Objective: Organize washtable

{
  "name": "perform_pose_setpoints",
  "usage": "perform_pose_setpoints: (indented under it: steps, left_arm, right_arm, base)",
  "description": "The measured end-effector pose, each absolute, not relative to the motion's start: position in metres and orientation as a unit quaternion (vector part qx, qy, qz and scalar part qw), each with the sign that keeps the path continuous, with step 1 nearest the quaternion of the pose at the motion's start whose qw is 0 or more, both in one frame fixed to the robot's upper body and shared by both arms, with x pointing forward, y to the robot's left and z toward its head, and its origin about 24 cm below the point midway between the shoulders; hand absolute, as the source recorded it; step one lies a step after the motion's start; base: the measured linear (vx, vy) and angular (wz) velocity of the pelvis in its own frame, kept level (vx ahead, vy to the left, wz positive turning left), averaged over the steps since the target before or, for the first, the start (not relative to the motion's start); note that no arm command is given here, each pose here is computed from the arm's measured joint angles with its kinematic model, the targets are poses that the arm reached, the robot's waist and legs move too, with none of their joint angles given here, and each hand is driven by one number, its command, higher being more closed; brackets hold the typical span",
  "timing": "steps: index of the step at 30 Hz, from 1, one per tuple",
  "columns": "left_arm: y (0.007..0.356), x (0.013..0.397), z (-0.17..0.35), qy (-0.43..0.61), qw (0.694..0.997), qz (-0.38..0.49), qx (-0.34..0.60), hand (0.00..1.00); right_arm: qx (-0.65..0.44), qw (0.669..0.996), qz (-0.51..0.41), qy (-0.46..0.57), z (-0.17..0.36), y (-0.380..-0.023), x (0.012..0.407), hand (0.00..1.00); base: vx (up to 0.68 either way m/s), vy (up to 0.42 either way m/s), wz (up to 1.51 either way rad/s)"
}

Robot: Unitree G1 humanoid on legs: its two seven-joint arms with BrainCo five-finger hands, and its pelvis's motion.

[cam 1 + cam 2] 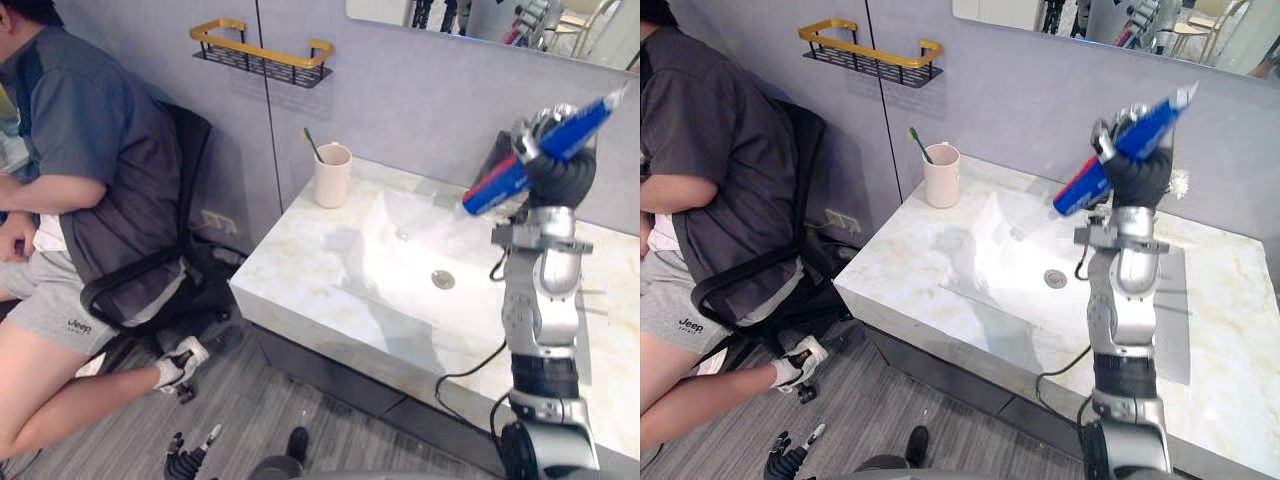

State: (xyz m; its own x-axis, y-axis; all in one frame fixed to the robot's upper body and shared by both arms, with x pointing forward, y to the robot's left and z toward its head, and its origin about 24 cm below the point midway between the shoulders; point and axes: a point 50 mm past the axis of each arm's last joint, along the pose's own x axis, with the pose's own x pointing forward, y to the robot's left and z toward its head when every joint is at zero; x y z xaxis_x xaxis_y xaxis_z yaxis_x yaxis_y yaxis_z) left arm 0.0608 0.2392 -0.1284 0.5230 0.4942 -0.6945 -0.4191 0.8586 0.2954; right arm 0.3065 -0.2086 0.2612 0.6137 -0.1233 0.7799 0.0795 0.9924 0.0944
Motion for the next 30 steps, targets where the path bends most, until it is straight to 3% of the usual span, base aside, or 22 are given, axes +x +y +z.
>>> perform_pose_setpoints:
  steps: [17, 30]
  left_arm:
    - [0.236, 0.075, -0.128, 0.404, 0.885, 0.225, 0.061, 0.00]
    - [0.229, 0.104, -0.124, 0.373, 0.906, 0.187, 0.074, 0.00]
  right_arm:
    - [0.003, 0.842, -0.131, -0.524, 0.382, -0.178, 0.334, 1.00]
    - [-0.050, 0.842, -0.163, -0.512, 0.393, -0.171, 0.341, 1.00]
  base:
    - [0.02, -0.017, 0.12]
    - [-0.01, 0.008, 0.08]
